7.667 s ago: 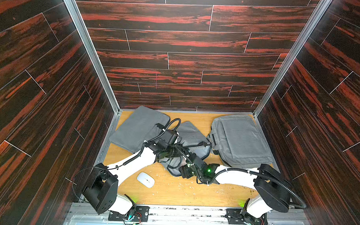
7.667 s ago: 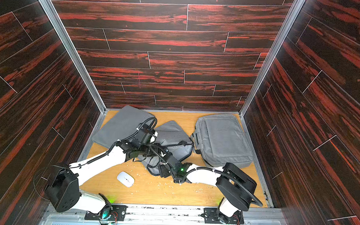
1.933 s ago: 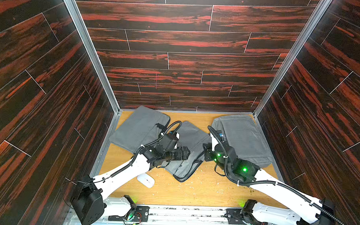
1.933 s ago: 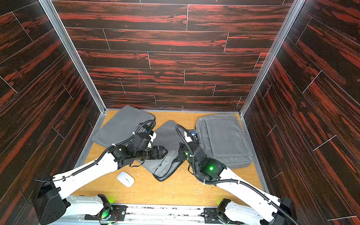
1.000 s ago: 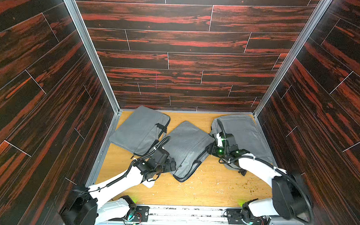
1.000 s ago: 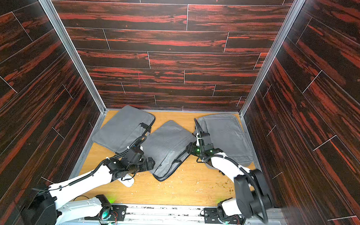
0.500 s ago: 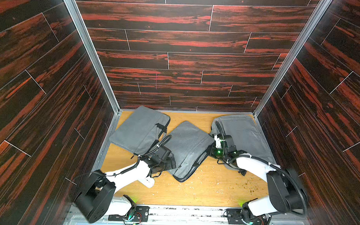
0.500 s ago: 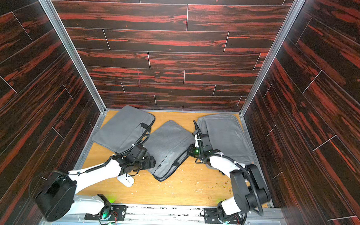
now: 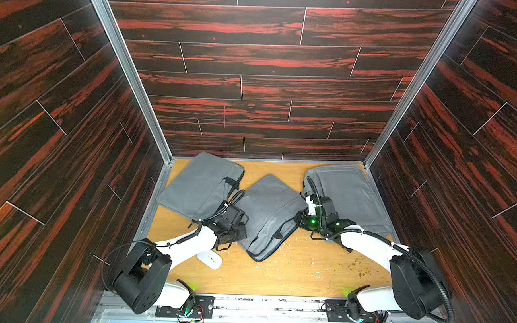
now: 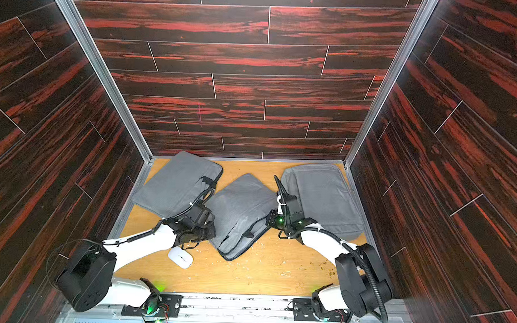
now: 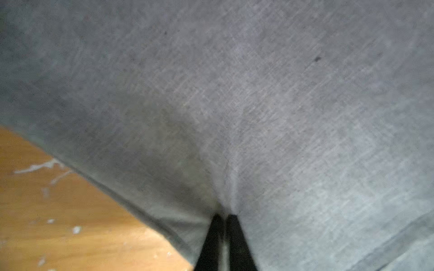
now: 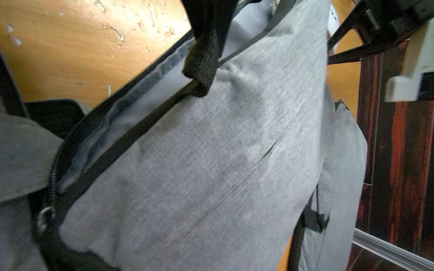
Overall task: Put the mouse into the laptop bag
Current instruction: Adjust the zippered laptop bag at the center of the board.
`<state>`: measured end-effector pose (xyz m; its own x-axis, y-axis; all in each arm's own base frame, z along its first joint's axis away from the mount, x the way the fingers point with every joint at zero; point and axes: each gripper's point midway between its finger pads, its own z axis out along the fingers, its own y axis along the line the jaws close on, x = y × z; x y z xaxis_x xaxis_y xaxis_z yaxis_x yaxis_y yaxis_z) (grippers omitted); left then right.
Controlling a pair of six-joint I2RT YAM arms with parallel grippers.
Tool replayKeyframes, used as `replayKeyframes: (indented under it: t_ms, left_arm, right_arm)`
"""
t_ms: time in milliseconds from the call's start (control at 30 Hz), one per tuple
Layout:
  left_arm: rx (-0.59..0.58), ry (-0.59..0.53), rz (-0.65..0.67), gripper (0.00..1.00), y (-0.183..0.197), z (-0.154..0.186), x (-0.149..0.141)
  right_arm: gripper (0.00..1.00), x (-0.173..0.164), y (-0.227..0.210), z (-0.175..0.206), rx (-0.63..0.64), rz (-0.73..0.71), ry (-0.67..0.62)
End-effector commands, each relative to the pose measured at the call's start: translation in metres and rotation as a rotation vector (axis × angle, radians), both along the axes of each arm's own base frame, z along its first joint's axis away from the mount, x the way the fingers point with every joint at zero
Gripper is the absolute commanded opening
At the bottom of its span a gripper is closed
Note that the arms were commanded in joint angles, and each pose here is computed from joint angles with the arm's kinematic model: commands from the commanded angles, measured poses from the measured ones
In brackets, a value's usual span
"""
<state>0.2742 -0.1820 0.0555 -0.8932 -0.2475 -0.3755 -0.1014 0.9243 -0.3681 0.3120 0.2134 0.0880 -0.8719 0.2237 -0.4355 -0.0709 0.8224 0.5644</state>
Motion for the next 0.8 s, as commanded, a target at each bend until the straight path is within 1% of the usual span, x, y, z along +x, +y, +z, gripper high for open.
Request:
replayKeyframes:
  t_ms: [0, 33, 67, 100, 200, 300, 367, 433, 500, 533, 567, 600, 633, 667, 733, 767]
  left_arm:
    - [-0.004, -0.009, 0.017, 0.58, 0.008, 0.011, -0.009]
    - [0.000, -0.002, 0.030, 0.67, 0.012, 0.009, -0.012]
    - [0.008, 0.006, 0.043, 0.74, 0.017, 0.006, -0.017]
    - [0.021, 0.015, 0.061, 0.78, 0.022, 0.003, -0.021]
    - [0.061, 0.033, 0.094, 0.85, 0.035, -0.006, -0.029]
    - [0.082, 0.044, 0.103, 0.89, 0.038, -0.014, -0.029]
    - [0.090, 0.051, 0.103, 0.90, 0.036, -0.019, -0.023]
    - [0.086, 0.061, 0.100, 0.90, 0.030, -0.025, -0.017]
    - [0.082, 0.076, 0.093, 0.87, 0.025, -0.030, -0.012]
    - [0.079, 0.079, 0.089, 0.83, 0.023, -0.031, -0.009]
    - [0.076, 0.080, 0.087, 0.77, 0.021, -0.033, -0.008]
    - [0.068, 0.076, 0.085, 0.67, 0.019, -0.032, -0.006]
    - [0.066, 0.074, 0.084, 0.53, 0.018, -0.032, -0.005]
    - [0.064, 0.066, 0.084, 0.42, 0.018, -0.029, -0.004]
    - [0.072, 0.053, 0.093, 0.22, 0.021, -0.025, -0.003]
    - [0.075, 0.042, 0.097, 0.16, 0.023, -0.022, -0.002]
  right_arm:
    - [0.00, -0.012, 0.011, -0.011, 0.007, 0.045, 0.066]
    - [0.00, -0.012, 0.011, -0.011, 0.008, 0.045, 0.066]
    - [0.00, -0.011, 0.011, -0.011, 0.009, 0.043, 0.067]
    - [0.00, -0.011, 0.012, -0.011, 0.009, 0.044, 0.068]
    - [0.00, -0.011, 0.013, -0.010, 0.012, 0.049, 0.070]
    - [0.00, -0.012, 0.013, -0.008, 0.013, 0.050, 0.067]
    - [0.00, -0.013, 0.014, -0.009, 0.011, 0.051, 0.070]
    - [0.00, -0.014, 0.014, -0.009, 0.011, 0.053, 0.072]
    - [0.00, -0.015, 0.014, -0.010, 0.010, 0.053, 0.075]
    - [0.00, -0.015, 0.015, -0.010, 0.011, 0.055, 0.076]
    - [0.00, -0.015, 0.015, -0.011, 0.009, 0.055, 0.077]
    - [0.00, -0.015, 0.014, -0.011, 0.008, 0.054, 0.076]
    - [0.00, -0.016, 0.014, -0.012, 0.006, 0.054, 0.079]
    - [0.00, -0.015, 0.014, -0.013, 0.007, 0.054, 0.081]
    - [0.00, -0.015, 0.015, -0.015, 0.006, 0.057, 0.084]
    - [0.00, -0.016, 0.015, -0.016, 0.006, 0.056, 0.088]
